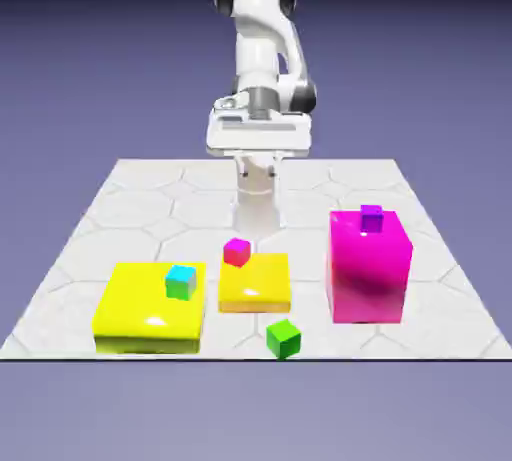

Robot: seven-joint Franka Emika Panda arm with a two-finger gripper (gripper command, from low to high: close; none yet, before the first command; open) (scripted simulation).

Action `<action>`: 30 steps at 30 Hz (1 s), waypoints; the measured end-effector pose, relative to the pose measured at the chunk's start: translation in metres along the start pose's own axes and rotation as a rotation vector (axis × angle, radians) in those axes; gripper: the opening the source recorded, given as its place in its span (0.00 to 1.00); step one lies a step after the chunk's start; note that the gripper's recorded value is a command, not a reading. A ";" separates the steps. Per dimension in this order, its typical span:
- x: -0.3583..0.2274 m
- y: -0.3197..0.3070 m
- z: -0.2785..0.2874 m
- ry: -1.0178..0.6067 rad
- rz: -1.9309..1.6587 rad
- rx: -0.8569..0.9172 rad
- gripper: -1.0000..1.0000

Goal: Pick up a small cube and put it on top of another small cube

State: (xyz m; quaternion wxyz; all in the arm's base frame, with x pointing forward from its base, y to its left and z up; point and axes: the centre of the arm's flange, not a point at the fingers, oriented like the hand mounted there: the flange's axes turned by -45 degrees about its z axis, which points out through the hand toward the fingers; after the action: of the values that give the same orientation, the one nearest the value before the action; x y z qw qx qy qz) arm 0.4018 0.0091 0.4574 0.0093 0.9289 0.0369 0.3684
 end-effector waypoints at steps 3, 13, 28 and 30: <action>0.020 -0.010 0.024 -0.104 -0.055 0.009 0.50; 0.066 -0.047 0.111 -0.448 -0.234 0.027 0.50; 0.075 -0.097 0.246 -0.949 -0.453 0.019 0.50; 0.072 -0.103 0.263 -1.015 -0.476 0.016 0.50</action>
State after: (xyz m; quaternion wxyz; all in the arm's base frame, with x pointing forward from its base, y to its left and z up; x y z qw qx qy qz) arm 0.6277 0.1195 0.3100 0.1020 0.9557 0.2393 -0.1376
